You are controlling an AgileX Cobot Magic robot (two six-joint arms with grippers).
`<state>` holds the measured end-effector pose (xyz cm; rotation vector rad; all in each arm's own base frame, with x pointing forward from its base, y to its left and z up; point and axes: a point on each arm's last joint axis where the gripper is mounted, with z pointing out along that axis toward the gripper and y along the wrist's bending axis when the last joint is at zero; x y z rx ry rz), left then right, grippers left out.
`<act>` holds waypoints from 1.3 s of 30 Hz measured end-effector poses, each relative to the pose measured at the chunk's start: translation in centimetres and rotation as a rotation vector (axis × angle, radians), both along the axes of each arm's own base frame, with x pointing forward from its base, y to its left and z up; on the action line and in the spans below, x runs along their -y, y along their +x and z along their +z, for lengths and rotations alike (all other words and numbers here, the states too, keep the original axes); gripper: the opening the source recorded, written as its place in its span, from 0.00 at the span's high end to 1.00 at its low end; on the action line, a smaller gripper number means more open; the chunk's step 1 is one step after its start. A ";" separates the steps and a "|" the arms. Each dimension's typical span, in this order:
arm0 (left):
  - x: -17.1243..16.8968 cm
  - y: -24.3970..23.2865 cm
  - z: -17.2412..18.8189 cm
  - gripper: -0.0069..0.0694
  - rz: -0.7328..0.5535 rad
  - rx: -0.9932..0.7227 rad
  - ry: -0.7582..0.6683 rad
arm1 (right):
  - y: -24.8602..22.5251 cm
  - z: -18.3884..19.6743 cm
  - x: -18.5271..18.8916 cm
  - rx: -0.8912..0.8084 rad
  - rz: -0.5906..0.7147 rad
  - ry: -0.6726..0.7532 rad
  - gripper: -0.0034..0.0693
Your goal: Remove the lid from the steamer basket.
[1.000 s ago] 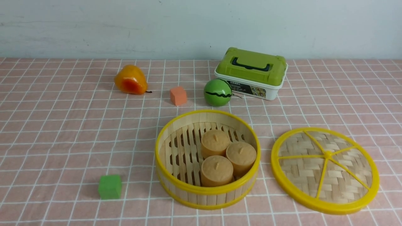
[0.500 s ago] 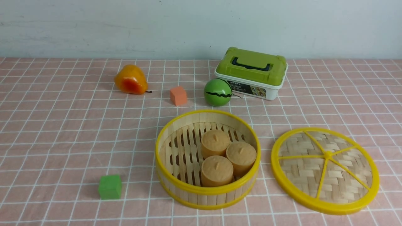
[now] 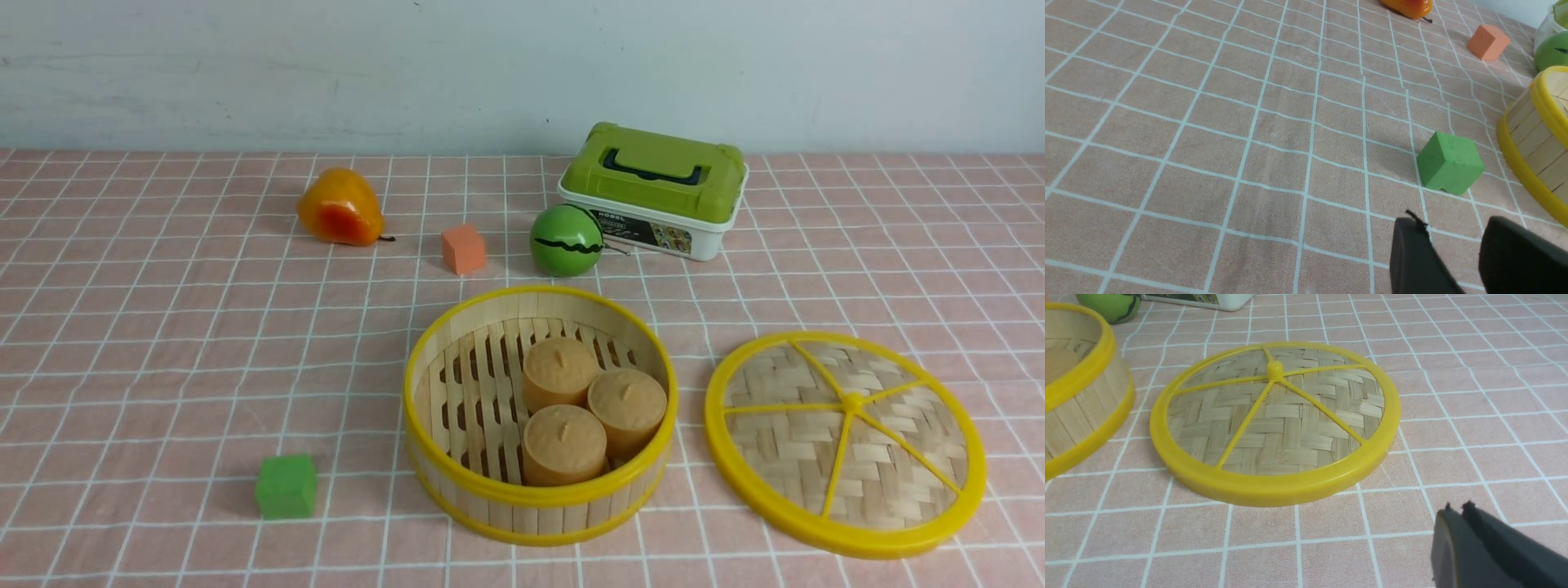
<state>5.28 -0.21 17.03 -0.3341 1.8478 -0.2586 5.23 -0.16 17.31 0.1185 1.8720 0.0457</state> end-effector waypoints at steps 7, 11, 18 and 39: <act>0.0 0.0 0.0 0.60 0.000 0.000 0.000 | 0.0 0.0 0.0 0.001 0.000 0.000 0.95; 0.0 0.0 0.0 0.60 0.000 0.000 0.000 | 0.0 0.0 0.0 0.001 0.000 0.000 0.95; 0.0 0.0 0.0 0.60 0.000 0.000 0.000 | 0.0 0.0 0.0 0.001 0.000 0.000 0.93; 0.0 0.0 0.0 0.60 0.000 0.000 0.000 | 0.0 0.0 0.0 0.000 0.000 0.000 0.89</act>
